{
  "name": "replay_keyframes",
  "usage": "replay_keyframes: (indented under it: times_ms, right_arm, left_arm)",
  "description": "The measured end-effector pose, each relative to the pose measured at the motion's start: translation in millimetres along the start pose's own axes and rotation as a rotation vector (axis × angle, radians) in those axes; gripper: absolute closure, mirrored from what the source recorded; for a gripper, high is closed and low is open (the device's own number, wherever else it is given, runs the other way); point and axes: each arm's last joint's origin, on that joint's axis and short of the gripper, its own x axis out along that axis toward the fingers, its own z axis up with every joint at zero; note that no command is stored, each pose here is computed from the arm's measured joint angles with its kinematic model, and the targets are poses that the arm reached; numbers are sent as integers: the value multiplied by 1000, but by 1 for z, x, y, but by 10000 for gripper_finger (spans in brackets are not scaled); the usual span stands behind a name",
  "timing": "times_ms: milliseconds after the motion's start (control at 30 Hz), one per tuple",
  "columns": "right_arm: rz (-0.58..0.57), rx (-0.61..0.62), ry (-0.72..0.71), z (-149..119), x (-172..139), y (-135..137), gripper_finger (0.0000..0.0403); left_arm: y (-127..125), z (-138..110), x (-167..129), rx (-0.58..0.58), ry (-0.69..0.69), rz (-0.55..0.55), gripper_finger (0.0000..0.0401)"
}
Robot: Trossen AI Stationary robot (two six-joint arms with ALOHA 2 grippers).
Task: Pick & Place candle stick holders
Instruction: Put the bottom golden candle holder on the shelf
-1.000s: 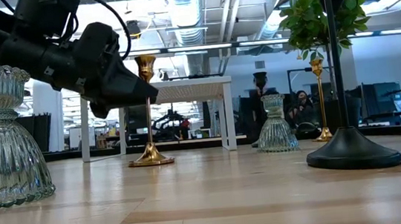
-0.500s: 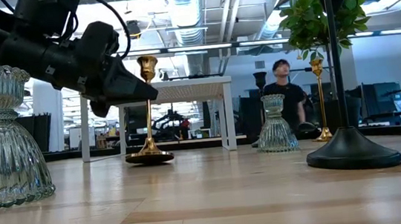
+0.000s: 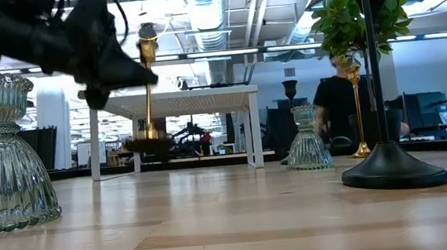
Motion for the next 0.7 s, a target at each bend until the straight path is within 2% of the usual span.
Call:
replay_keyframes:
  times_ms: [200,367,600,700]
  right_arm:
    - [1,-2,0,0,0,0,403]
    - [1,-2,0,0,0,0,403]
    - [-23,-1,-8,0,0,-1,403]
    - [-47,0,-19,1,0,-1,403]
  left_arm:
    - [-4,33,-17,-7,-50,59,386]
    - [-18,74,-24,34,10,99,386]
    - [-32,130,-36,186,-52,190,386]
    - [-29,148,-42,255,-115,289,386]
